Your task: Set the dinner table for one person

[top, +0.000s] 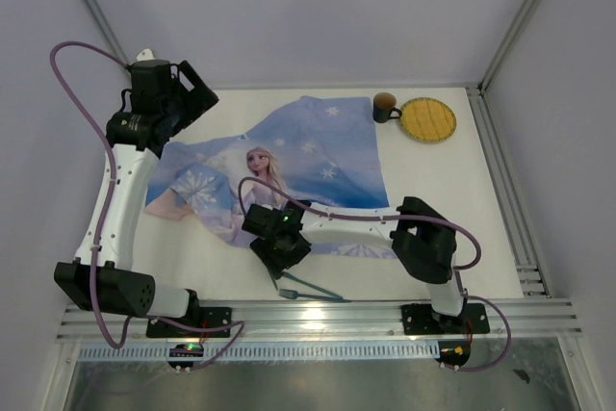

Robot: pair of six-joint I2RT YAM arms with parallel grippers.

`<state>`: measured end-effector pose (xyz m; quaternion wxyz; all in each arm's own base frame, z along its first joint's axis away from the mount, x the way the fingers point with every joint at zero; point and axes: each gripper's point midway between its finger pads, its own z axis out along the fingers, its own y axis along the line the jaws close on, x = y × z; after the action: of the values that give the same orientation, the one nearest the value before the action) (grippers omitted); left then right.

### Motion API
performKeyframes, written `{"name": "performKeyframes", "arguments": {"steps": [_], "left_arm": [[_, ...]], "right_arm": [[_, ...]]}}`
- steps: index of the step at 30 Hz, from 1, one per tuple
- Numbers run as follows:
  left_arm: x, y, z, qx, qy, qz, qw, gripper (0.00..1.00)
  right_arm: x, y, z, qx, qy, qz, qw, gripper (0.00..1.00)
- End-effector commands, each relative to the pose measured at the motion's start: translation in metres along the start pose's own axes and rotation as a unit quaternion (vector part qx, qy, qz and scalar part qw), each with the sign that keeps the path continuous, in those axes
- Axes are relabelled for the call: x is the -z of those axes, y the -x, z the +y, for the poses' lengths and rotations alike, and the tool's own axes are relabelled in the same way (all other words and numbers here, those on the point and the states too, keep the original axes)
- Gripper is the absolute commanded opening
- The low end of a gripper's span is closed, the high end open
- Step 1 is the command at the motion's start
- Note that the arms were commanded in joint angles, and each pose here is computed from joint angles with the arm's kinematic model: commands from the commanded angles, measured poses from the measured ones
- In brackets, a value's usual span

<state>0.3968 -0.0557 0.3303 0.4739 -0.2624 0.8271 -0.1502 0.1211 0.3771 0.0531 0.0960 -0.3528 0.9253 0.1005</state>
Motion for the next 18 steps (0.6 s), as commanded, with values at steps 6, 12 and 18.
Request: {"name": "performKeyframes", "arguments": {"steps": [6, 12, 18], "left_arm": [[0.018, 0.004, -0.003, -0.013, -0.02, -0.013, 1.0, 0.88], [0.019, 0.0, 0.003, -0.018, -0.01, -0.012, 1.0, 0.88], [0.021, 0.0, 0.007, -0.022, -0.004, -0.013, 1.0, 0.88]], "right_arm": [[-0.01, 0.042, 0.034, 0.002, 0.049, -0.035, 0.998, 0.63], [-0.008, 0.058, 0.042, -0.003, 0.051, -0.043, 0.998, 0.63], [-0.012, 0.055, 0.042, -0.009, 0.056, -0.037, 0.998, 0.63]]}}
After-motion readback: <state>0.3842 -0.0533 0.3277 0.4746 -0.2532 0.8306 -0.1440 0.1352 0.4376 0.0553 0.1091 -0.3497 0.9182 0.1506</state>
